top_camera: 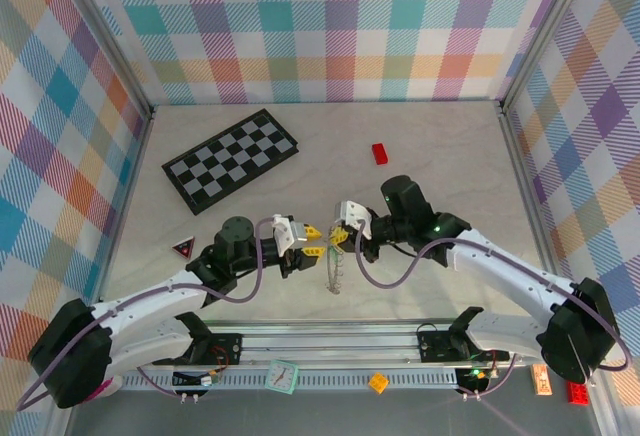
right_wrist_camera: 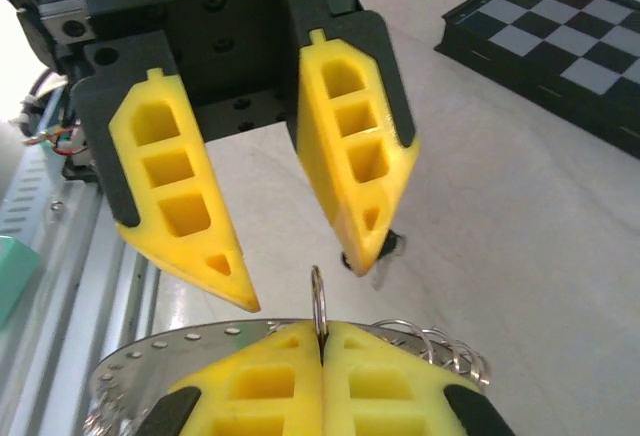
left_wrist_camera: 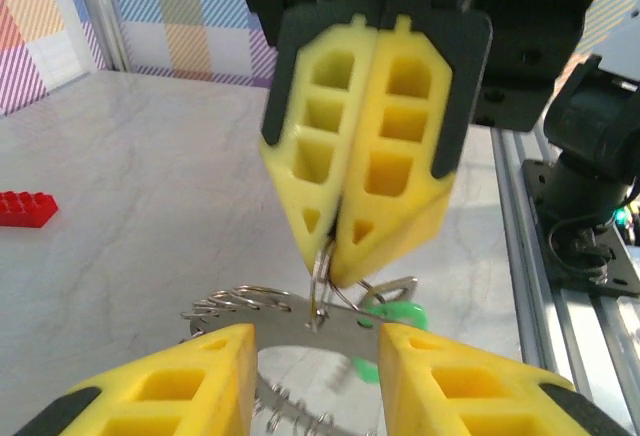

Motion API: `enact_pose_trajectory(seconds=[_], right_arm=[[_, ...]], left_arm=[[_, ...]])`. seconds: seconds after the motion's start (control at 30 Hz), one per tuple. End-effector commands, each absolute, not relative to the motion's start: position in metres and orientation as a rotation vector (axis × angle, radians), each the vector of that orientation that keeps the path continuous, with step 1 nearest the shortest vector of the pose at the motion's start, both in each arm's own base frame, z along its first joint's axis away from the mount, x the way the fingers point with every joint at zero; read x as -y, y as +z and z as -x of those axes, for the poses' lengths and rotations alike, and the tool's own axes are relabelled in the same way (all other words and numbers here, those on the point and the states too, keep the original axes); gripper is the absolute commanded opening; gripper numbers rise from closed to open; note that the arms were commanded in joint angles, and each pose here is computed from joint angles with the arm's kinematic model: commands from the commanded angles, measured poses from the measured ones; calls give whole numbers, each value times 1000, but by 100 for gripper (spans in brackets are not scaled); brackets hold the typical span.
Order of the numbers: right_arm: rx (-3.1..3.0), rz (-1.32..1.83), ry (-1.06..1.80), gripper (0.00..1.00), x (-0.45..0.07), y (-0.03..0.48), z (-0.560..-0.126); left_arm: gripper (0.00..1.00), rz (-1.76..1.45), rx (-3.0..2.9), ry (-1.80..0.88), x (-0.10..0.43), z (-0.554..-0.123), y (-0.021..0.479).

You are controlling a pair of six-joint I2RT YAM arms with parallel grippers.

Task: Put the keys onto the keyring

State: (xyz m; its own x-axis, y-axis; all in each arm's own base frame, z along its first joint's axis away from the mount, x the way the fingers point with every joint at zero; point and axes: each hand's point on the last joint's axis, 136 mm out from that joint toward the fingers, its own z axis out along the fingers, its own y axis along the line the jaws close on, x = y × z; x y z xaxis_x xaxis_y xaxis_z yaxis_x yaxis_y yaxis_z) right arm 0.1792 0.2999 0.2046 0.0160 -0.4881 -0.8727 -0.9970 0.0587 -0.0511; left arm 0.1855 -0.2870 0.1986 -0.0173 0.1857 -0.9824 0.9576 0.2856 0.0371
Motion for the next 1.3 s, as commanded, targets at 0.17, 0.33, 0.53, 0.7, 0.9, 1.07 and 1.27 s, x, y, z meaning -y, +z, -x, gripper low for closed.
enact_pose_trajectory(seconds=[0.17,0.33,0.53,0.7,0.9,1.07,1.27], right_arm=[[-1584,1775,650,0,-299,202,-174],[-1560,1848,610,0,-303,205,-173],[-1517,1880,655,0,-315,210,-165],[-1516,1752,737,21,-316,221,-169],[-1556,1519,925,40,-298,227,-183],[-1572,1518,998,41,-299,218,-175],[-1584,1518,1086,38,-306,214,-172]], left_arm=[[31,-1237,-1489,-806,287,-186,200],[26,-1258,-1483,-822,292,-186,201],[11,-1284,-1476,-847,298,-186,200],[0,-1288,-1457,-860,298,-183,201],[0,-1243,-1419,-898,295,-176,202],[0,-1187,-1390,-936,294,-174,205],[0,-1156,-1380,-955,293,-173,205]])
